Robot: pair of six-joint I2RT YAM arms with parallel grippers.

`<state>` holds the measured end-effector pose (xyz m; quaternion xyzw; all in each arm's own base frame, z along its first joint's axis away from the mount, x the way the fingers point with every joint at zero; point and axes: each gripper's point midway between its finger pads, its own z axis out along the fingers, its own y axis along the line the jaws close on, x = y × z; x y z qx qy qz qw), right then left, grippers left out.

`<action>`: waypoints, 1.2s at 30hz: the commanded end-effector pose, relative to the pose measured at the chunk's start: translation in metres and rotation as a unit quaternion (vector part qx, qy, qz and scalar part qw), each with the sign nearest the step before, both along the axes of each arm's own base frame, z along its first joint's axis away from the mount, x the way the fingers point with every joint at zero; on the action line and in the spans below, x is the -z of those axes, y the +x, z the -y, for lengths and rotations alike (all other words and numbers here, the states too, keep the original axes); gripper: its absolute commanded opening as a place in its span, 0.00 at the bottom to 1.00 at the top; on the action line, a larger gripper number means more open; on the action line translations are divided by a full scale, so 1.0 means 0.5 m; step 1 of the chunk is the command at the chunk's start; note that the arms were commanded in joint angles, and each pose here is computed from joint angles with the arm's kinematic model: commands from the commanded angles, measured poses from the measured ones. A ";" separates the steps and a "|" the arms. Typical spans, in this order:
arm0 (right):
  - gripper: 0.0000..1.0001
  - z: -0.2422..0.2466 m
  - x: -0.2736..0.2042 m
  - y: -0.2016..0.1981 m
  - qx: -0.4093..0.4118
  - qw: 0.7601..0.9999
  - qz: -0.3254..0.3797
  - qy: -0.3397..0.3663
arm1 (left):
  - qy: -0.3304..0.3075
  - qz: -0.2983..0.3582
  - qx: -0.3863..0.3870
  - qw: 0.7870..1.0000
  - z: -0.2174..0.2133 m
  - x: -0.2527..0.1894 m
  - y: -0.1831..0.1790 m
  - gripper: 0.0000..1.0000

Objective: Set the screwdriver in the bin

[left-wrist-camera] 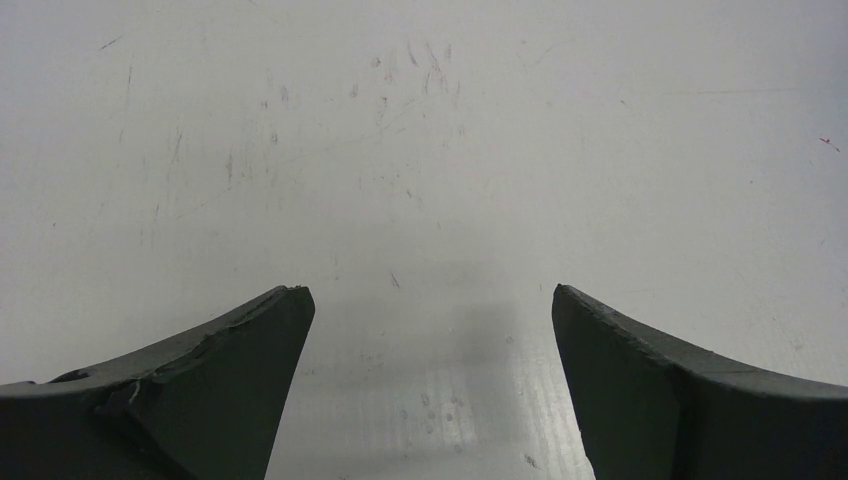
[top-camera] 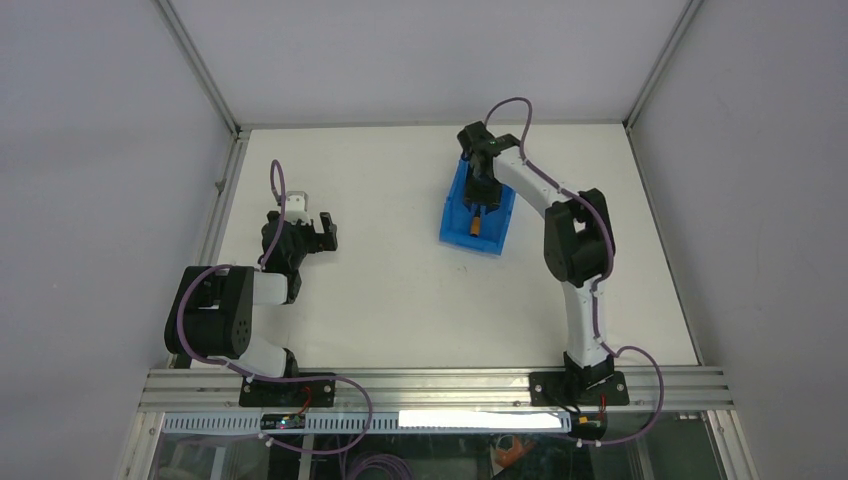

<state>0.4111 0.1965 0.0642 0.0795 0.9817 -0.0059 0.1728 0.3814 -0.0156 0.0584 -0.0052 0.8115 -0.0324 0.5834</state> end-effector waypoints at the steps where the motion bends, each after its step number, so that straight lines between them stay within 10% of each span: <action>1: 0.44 0.007 -0.203 0.034 0.008 0.992 0.126 0.025 | -0.008 0.037 0.007 0.999 0.002 -0.042 0.023 0.99; 6: 0.52 0.028 -0.328 0.011 -0.018 0.979 0.197 0.043 | -0.008 0.038 0.007 0.999 0.003 -0.043 0.023 0.99; 9: 0.98 0.053 -0.377 -0.008 -0.046 0.970 0.233 0.048 | -0.008 0.038 0.007 0.999 0.002 -0.043 0.023 0.99; 10: 0.99 0.069 -0.383 -0.017 -0.047 0.969 0.239 0.045 | -0.008 0.037 0.007 0.999 0.003 -0.043 0.023 0.99; 36: 0.99 0.343 -0.152 -0.160 0.063 0.932 0.356 -0.023 | -0.008 0.038 0.006 0.999 0.002 -0.043 0.023 0.99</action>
